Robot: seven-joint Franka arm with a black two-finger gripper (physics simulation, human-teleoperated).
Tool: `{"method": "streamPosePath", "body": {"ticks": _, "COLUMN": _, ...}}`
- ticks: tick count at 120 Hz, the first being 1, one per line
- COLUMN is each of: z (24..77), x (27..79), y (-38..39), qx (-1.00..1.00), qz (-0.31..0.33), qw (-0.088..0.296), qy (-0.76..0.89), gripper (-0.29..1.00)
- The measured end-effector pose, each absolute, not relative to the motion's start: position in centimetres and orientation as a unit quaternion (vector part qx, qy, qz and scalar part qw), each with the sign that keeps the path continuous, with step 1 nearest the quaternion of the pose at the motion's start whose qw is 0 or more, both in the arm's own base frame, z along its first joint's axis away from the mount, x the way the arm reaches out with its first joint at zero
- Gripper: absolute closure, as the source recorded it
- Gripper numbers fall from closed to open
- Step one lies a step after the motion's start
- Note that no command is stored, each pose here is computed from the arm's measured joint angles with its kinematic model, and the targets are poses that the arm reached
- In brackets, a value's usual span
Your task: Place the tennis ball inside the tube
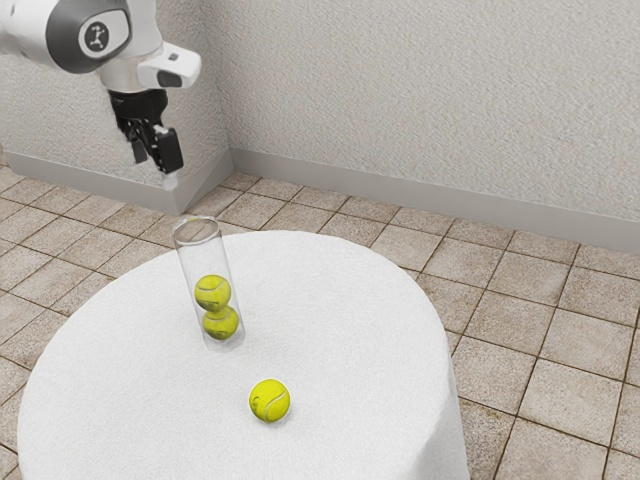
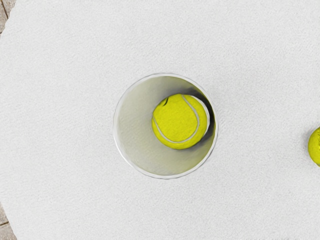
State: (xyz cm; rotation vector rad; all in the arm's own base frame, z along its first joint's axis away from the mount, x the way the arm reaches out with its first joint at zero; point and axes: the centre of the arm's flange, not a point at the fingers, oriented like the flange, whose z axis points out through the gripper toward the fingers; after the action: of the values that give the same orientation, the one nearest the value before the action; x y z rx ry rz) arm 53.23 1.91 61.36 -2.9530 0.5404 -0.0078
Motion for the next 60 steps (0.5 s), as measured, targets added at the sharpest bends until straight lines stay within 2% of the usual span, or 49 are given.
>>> {"method": "streamPosePath", "body": {"ticks": 22, "z": 61.3, "x": 53.3, "y": 1.4, "qx": -0.97, "qz": -0.002, "qw": 0.071, "qy": 0.233, "gripper": 0.0}}
{"method": "streamPosePath", "body": {"ticks": 32, "z": 60.3, "x": 53.1, "y": -1.1, "qx": -0.964, "qz": 0.001, "qw": 0.067, "qy": 0.257, "gripper": 0.0}}
{"method": "streamPosePath", "body": {"ticks": 60, "z": 43.7, "x": 49.6, "y": -7.7, "qx": -0.966, "qz": 0.081, "qw": -0.026, "qy": 0.243, "gripper": 0.0}}
